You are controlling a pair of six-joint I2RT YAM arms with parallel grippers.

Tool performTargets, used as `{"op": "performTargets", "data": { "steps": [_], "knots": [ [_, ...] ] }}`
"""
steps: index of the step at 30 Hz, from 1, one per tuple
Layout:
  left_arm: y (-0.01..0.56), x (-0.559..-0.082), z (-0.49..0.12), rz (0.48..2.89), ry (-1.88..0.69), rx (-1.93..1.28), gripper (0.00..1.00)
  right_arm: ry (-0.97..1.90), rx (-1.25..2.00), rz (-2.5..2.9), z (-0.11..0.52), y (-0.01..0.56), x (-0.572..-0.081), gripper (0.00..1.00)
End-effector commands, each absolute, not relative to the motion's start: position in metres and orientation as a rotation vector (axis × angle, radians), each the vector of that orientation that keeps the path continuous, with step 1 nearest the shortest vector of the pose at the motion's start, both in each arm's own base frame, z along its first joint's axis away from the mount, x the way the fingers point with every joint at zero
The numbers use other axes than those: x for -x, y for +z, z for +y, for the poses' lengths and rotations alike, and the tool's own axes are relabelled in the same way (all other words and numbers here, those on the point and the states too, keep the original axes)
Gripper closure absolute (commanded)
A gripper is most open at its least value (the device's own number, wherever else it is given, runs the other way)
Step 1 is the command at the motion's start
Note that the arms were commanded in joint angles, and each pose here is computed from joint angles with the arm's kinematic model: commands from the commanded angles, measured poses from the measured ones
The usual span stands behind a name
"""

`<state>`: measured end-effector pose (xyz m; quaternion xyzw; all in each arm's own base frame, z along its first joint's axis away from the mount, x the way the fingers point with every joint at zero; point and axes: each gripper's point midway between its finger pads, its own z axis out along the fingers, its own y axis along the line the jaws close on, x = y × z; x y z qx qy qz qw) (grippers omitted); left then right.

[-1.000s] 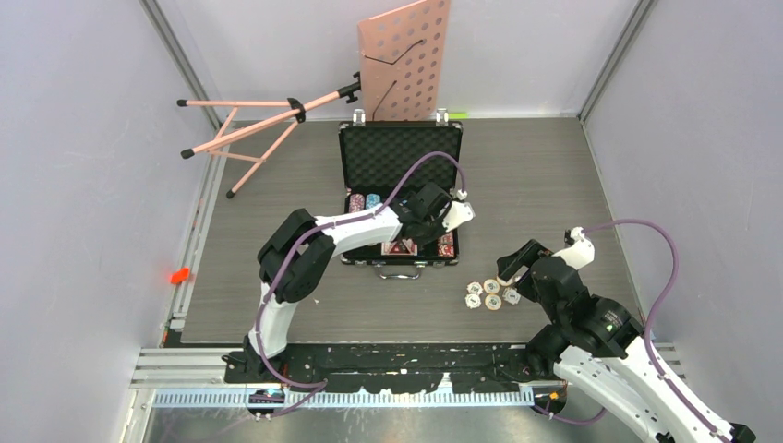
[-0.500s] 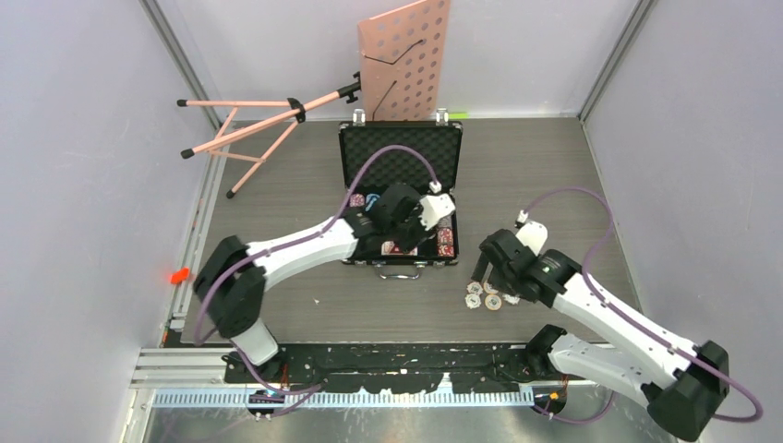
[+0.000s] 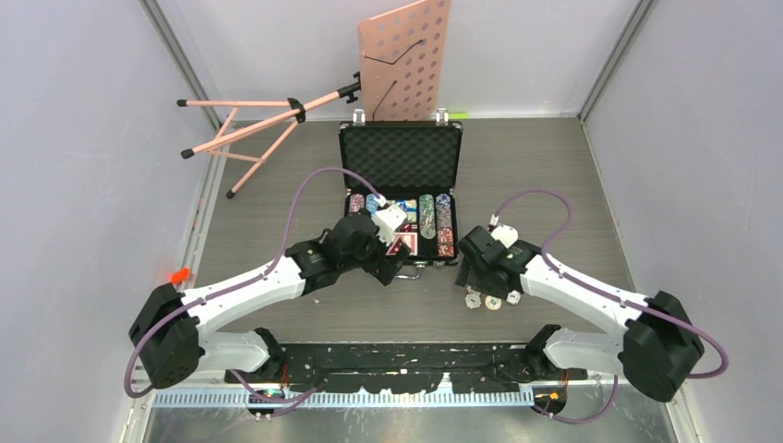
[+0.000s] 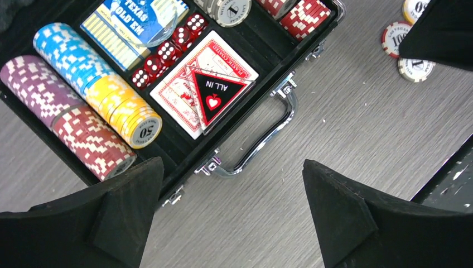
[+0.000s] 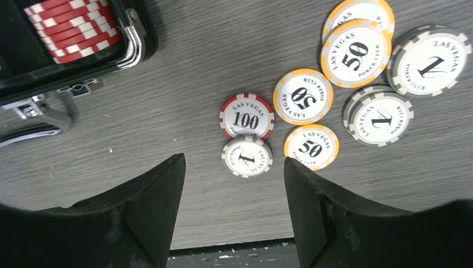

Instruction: Pack up texas hold em set

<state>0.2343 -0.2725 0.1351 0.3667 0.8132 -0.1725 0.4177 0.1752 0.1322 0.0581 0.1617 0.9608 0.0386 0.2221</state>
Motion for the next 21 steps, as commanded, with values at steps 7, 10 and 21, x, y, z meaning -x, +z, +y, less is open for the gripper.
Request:
{"op": "performTargets", "data": {
  "steps": [7,10,21],
  "knots": [
    [0.150,-0.231,-0.251,2.048,-0.497,-0.595,0.00,0.105,-0.635,2.607,0.142,0.038,-0.191,0.31],
    [0.155,-0.230,-0.245,2.006,-0.505,-0.558,0.00,0.078,-0.690,2.595,0.139,0.033,-0.193,0.33],
    [0.144,-0.226,-0.238,2.014,-0.496,-0.559,0.00,-0.025,-0.776,2.571,0.128,0.024,-0.203,0.37]
  ]
}}
